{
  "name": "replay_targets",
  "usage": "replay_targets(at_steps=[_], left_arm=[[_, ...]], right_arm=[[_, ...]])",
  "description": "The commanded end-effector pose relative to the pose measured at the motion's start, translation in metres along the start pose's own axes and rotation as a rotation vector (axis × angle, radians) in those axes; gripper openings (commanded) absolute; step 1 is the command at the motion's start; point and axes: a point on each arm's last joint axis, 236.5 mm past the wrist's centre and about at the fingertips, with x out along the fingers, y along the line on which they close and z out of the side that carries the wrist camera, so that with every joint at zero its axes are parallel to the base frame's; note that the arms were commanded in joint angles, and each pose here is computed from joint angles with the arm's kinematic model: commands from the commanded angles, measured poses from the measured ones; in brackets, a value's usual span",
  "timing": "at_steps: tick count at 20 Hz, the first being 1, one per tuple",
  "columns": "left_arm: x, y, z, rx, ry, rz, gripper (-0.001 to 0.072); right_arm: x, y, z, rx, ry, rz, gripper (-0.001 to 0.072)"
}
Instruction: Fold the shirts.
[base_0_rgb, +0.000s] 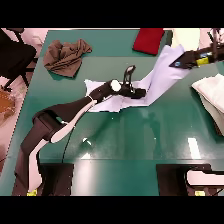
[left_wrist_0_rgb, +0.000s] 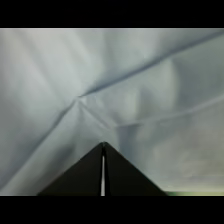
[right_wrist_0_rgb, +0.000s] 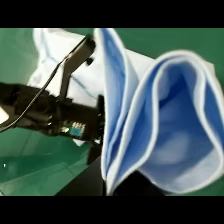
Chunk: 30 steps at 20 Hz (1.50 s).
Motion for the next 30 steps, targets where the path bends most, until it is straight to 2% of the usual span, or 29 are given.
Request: replay_targets(at_steps=[1,4,5,6,10,11,12,15,18,21,22,23,25,30], left_arm=[[-0.068,0.061,0.052,0.003,-0.017,0.218,0.0022],[-0.228,0.172,0.068,0.009,0.090,0.774,0.0023],[-0.288,0.190,0.075,0.015,0.095,0.924,0.0023],[-0.334,0.195,0.084,0.008,0.064,1.011,0.0023],[-0.422,0.146,0.118,0.049,-0.134,0.994,0.0023],[-0.429,0.136,0.118,0.056,-0.148,0.976,0.0023],[-0.433,0.130,0.115,0.056,-0.143,0.964,0.0024],[-0.435,0.128,0.103,0.083,-0.076,0.967,0.0024],[-0.428,0.123,0.100,0.113,-0.045,0.933,0.0024],[-0.418,0.115,0.096,0.102,-0.036,0.876,0.0024],[-0.413,0.112,0.097,0.105,-0.035,0.852,0.0024],[-0.409,0.108,0.097,0.109,-0.039,0.829,0.0024],[-0.404,0.102,0.100,0.109,-0.050,0.795,0.0024],[-0.399,0.098,0.095,0.094,-0.035,0.766,0.0024]], right_arm=[[0.039,0.045,0.011,-0.053,-0.010,0.053,0.0023],[0.094,0.085,0.006,-0.079,0.027,0.117,0.0024],[0.117,0.100,0.000,-0.093,0.049,0.138,0.0024],[0.145,0.116,-0.009,-0.105,0.076,0.161,0.0024],[0.274,0.186,-0.048,-0.041,0.098,0.295,0.0034],[0.299,0.193,-0.054,0.005,0.084,0.320,0.0212],[0.314,0.194,-0.062,0.074,0.103,0.354,0.0481],[0.296,0.163,-0.067,0.113,0.189,0.375,0.0502],[0.227,0.059,-0.032,0.146,0.138,0.165,0.0502],[0.149,-0.047,-0.048,0.339,0.136,0.038,0.0504],[0.134,-0.071,-0.063,0.413,0.155,0.031,0.0528],[0.125,-0.093,-0.077,0.484,0.159,0.026,0.0607],[0.129,-0.115,-0.102,0.547,0.176,0.018,0.0620],[0.196,-0.089,-0.140,0.513,0.344,0.087,0.0621]])
